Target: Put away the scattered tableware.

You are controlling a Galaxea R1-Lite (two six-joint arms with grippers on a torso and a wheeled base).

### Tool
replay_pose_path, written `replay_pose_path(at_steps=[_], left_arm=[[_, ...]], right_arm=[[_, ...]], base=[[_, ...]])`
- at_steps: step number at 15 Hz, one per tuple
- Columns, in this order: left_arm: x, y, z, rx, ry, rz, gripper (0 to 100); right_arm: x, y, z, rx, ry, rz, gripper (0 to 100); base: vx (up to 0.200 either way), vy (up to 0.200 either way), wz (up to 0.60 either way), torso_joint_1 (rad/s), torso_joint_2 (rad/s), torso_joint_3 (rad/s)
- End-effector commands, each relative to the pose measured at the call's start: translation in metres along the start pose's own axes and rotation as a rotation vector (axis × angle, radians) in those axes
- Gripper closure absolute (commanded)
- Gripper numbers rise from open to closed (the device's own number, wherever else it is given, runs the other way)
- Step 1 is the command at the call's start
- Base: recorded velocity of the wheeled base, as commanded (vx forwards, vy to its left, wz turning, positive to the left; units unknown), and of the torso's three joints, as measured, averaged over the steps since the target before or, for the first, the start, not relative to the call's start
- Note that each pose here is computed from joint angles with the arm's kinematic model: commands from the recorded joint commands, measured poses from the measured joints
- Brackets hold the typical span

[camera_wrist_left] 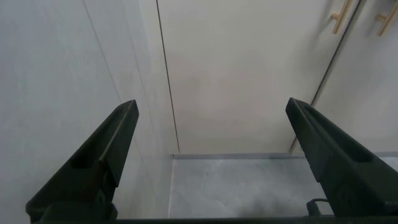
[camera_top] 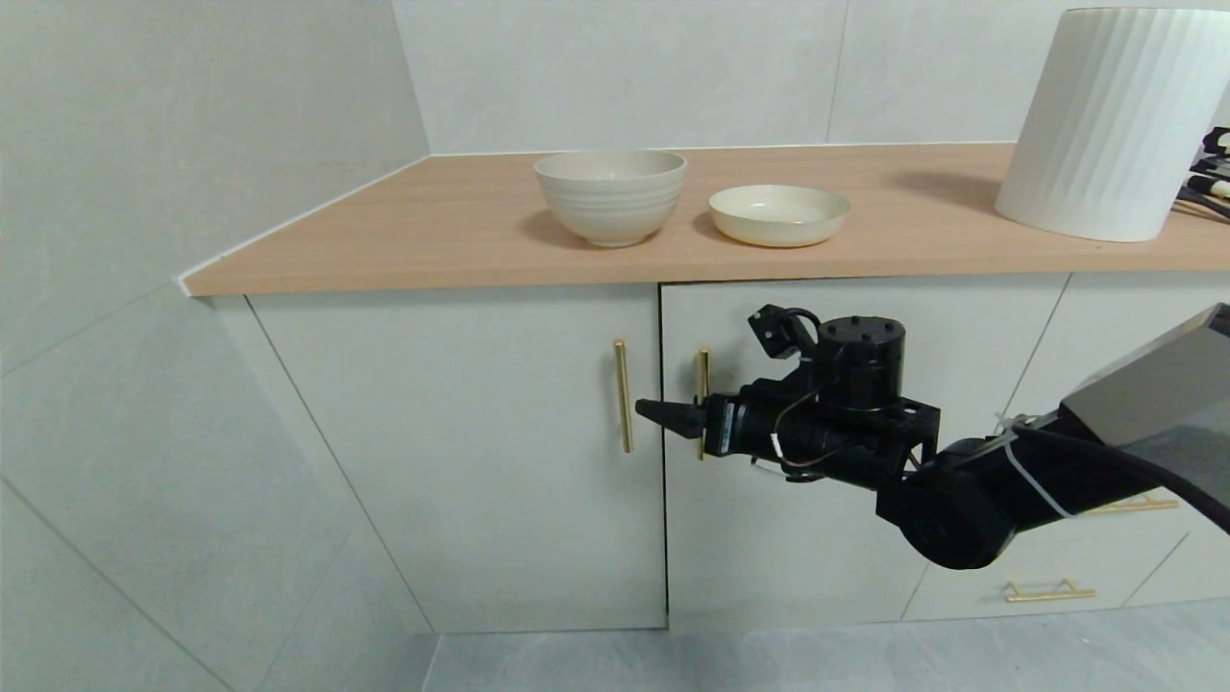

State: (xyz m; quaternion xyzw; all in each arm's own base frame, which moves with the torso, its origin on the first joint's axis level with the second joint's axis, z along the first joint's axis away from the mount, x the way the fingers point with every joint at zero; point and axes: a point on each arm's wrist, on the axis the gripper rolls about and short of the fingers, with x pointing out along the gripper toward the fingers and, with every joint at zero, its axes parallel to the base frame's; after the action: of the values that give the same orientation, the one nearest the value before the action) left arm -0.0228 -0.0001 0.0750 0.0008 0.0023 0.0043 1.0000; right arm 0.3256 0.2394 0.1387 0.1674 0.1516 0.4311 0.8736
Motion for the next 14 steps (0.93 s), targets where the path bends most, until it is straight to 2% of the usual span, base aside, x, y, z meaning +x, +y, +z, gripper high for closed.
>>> replay_pose_path(at_steps=[1,6,11,14], left_arm=[[0.000,0.000,0.000,0.000,0.000,0.001,0],[0.000,0.000,0.000,0.000,0.000,0.001,0],[0.000,0.000,0.000,0.000,0.000,0.001,0],[0.000,0.000,0.000,0.000,0.000,0.001,0]], right_arm=[[-0.011,0.009,0.010,-0.009,-0.017,0.023,0],[-0.025,0.036,-0.002,-0.009,0.038,0.087,0],[-0.060,0.057,-0.008,-0.006,0.080,0.134,0],[-0.089,0.065,-0.020,0.002,0.128,0.152,0]], base=[[0.000,0.000,0.00,0.000,0.00,0.000],[0.000,0.000,0.00,0.000,0.00,0.000],[0.000,0.000,0.00,0.000,0.00,0.000],[0.000,0.000,0.00,0.000,0.00,0.000]])
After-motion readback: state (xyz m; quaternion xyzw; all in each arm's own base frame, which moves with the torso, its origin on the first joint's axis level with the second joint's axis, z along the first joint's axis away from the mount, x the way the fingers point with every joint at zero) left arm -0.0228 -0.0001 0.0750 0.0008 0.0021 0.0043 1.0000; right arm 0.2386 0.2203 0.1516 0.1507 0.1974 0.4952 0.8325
